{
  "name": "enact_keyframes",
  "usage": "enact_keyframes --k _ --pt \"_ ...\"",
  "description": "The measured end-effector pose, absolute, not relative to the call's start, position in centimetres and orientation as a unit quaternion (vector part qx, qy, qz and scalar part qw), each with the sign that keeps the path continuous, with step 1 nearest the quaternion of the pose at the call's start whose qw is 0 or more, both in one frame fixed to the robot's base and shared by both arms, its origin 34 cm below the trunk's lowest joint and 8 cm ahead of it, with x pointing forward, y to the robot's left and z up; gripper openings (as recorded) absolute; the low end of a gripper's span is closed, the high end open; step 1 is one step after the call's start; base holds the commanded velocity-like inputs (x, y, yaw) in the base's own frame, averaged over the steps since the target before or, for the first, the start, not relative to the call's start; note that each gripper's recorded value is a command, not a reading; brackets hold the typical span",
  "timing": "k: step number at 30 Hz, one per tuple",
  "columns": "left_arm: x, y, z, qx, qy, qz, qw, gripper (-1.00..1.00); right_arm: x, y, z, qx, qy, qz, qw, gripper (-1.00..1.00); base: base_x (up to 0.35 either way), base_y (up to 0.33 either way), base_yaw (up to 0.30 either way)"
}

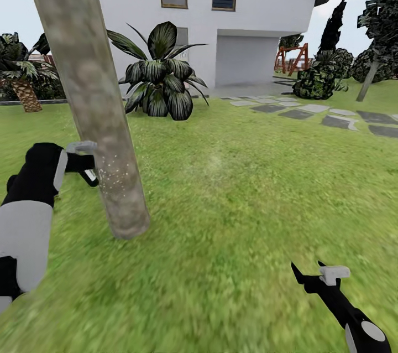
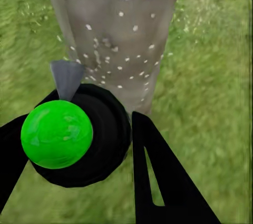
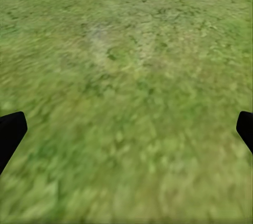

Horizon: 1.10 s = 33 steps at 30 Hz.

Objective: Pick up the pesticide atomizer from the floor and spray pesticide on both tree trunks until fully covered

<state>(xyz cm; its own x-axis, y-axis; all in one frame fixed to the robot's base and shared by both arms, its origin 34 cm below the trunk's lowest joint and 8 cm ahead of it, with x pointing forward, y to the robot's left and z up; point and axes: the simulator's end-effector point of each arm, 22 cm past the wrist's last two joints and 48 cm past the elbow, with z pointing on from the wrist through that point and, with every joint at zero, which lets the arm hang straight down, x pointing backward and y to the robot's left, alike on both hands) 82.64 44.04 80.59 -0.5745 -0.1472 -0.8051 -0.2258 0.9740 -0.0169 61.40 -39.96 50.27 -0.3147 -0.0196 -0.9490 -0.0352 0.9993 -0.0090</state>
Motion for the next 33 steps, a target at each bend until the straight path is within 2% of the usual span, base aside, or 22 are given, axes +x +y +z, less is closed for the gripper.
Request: enact_keyframes --k 3,9,13,19,23,27,33 --pt "82.6 43.8 80.2 -0.094 0.890 0.053 0.443 -1.00 61.4 -40.0 50.3 -0.017 0.810 0.006 0.586 1.00 0.000 0.000 0.000" --pt "79.3 45.9 72.1 -0.081 0.916 0.075 0.386 -1.00 61.4 -40.0 50.3 -0.017 0.810 0.006 0.586 1.00 0.000 0.000 0.000" --pt "79.5 44.2 72.0 -0.059 0.919 0.040 0.389 -1.00 61.5 -40.0 50.4 -0.017 0.810 0.006 0.586 1.00 0.000 0.000 0.000" --pt "82.6 44.4 81.2 -0.058 0.894 0.033 0.443 -1.00 61.5 -40.0 50.4 -0.017 0.810 0.006 0.587 1.00 0.000 0.000 0.000" --pt "82.4 44.1 79.9 -0.040 0.900 0.051 0.430 -1.00 61.5 -40.0 50.4 -0.017 0.810 0.006 0.586 1.00 0.000 0.000 0.000" --pt "80.0 49.6 77.4 -0.047 0.909 0.119 0.397 -1.00 61.5 -40.0 50.4 -0.017 0.810 0.006 0.586 1.00 0.000 0.000 0.000" --pt "79.9 49.5 77.7 -0.047 0.907 0.117 0.401 -1.00 61.5 -40.0 50.4 -0.017 0.810 0.006 0.586 1.00 0.000 -0.054 0.000"
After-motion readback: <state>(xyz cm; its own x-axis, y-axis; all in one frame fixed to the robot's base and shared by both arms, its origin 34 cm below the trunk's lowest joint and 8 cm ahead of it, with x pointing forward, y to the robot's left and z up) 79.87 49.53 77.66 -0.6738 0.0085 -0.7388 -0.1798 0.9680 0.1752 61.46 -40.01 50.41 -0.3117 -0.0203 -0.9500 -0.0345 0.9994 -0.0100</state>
